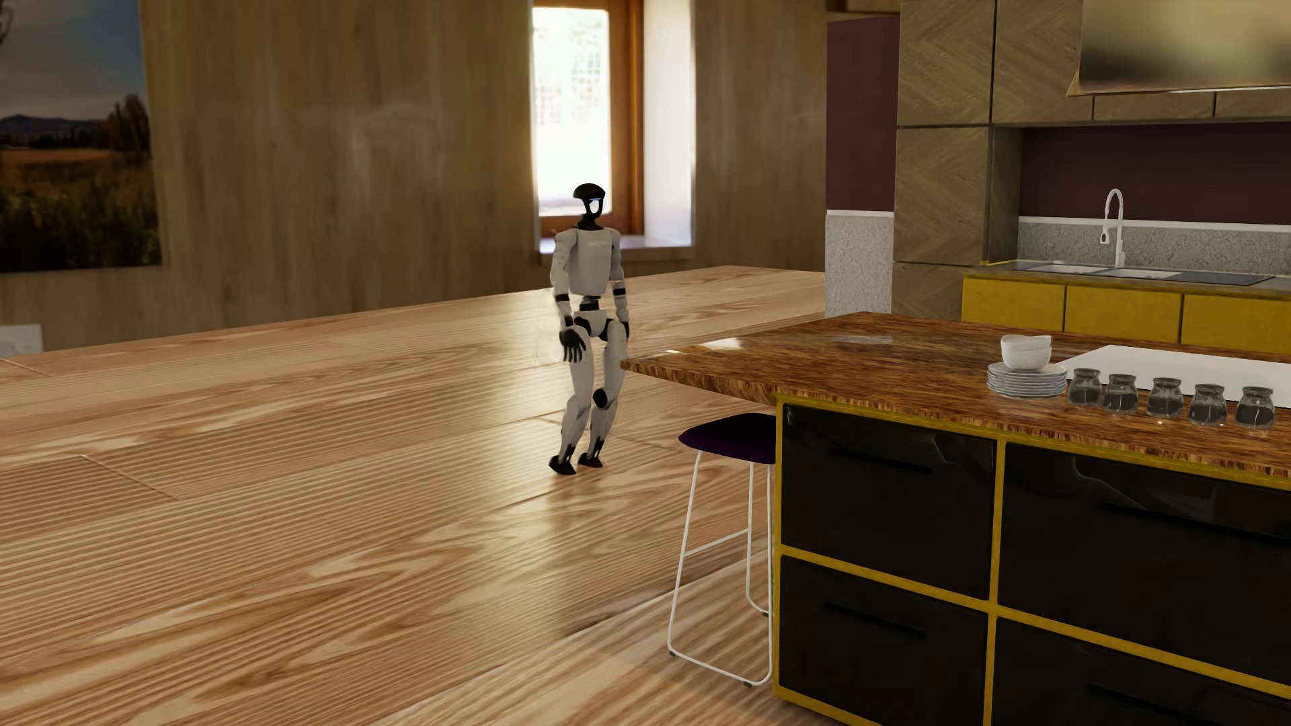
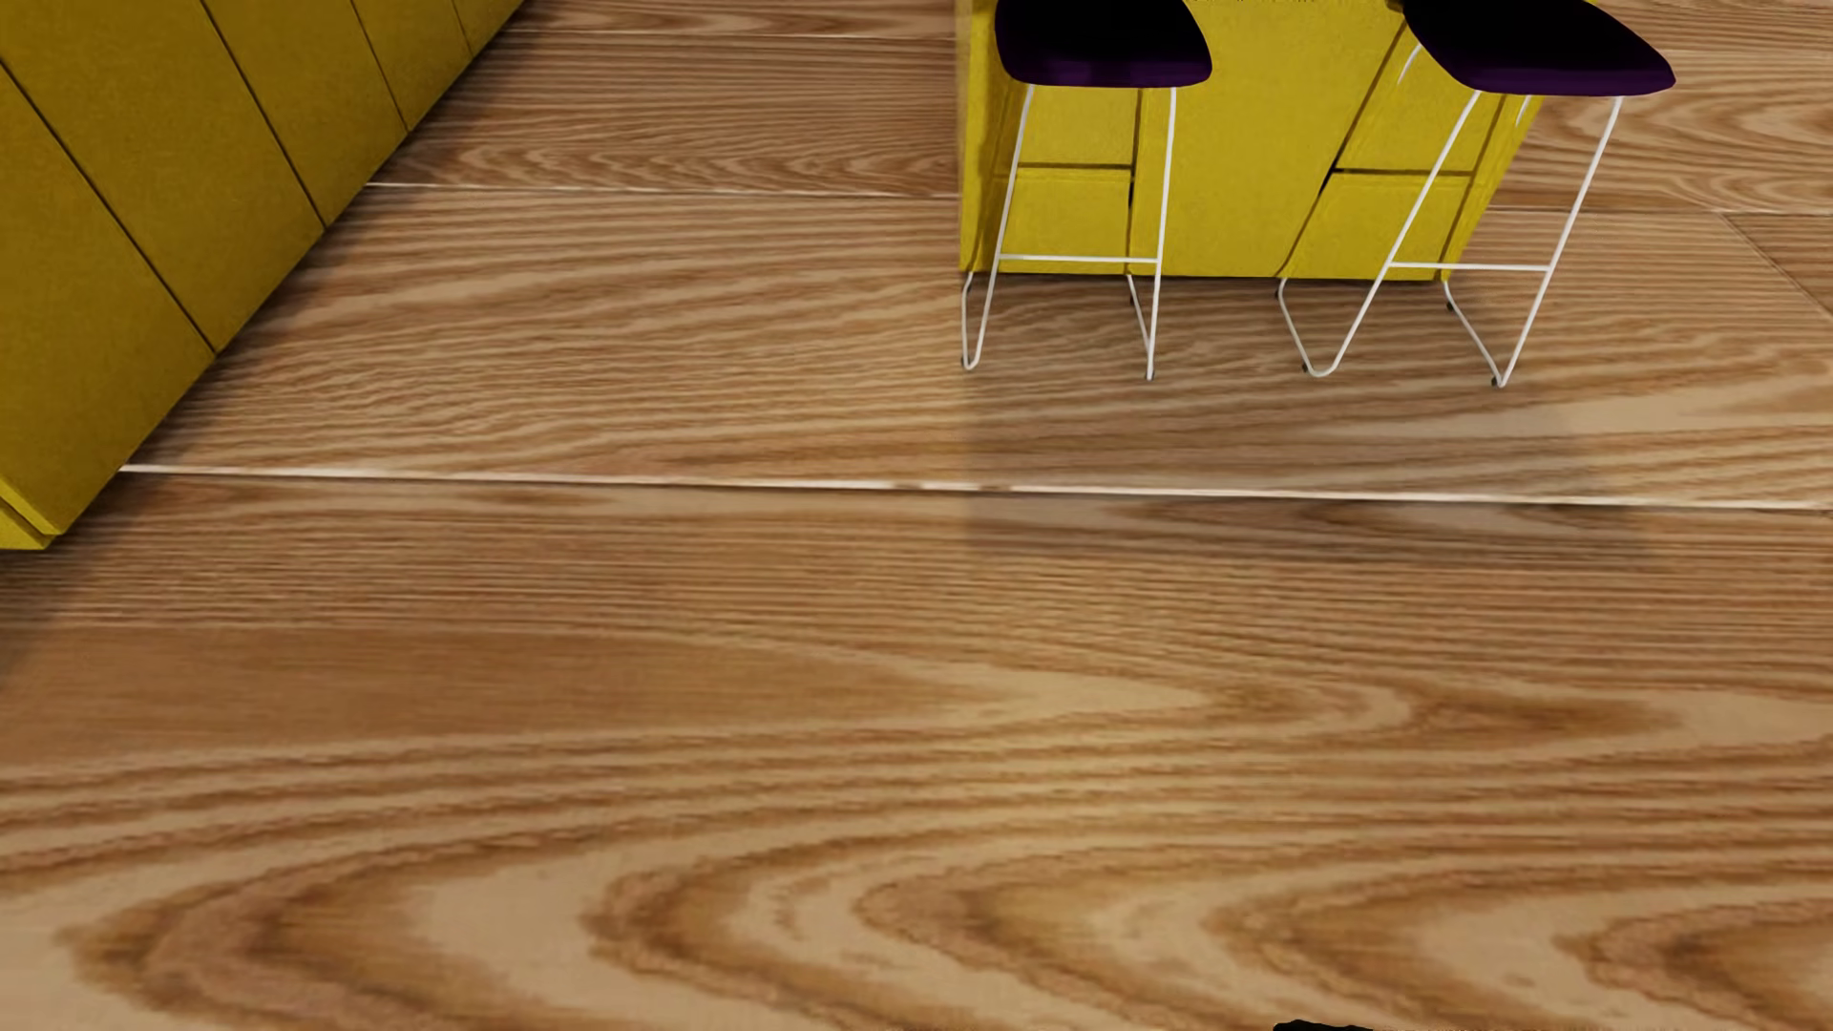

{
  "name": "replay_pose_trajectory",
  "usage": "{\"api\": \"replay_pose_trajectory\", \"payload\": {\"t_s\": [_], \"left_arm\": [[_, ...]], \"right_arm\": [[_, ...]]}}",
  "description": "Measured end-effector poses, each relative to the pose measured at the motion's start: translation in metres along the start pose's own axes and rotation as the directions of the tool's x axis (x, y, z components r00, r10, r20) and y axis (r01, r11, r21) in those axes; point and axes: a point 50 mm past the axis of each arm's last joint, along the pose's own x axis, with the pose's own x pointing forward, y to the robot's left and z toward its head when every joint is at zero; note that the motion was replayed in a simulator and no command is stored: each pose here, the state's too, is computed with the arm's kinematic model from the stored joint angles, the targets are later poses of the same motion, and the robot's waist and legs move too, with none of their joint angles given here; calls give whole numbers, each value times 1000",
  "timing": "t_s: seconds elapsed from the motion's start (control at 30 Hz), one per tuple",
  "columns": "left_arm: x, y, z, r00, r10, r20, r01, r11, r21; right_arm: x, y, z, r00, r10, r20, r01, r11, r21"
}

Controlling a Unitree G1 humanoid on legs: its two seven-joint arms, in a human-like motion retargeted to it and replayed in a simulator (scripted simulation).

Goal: Extend forward

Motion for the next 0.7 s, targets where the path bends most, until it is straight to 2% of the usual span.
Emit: {"api": "replay_pose_trajectory", "payload": {"t_s": [0.03,0.1,0.17,0.27,0.4,0.5,0.53,0.7], "left_arm": [[0,0,-2,1000,-13,-8,13,998,63],[-1,15,-1,1000,18,-5,-18,996,85],[-2,30,0,999,55,0,-54,994,94],[-5,50,-4,995,102,-8,-100,989,104],[-11,67,-16,989,141,-40,-135,983,125],[-14,73,-24,986,153,-64,-143,980,140],[-15,74,-26,985,155,-70,-143,979,142],[-17,69,-35,985,148,-89,-136,983,126]], "right_arm": [[-3,-62,12,989,-147,18,147,989,-3],[-26,-155,21,931,-365,19,365,931,-19],[-72,-241,24,821,-570,6,570,821,-8],[-162,-336,29,604,-797,-12,796,603,56],[-274,-395,14,339,-935,-103,931,318,177],[-331,-408,-1,212,-961,-178,953,163,255],[-325,-404,-13,227,-949,-221,954,171,247],[-302,-398,-16,276,-939,-204,951,236,198]]}}
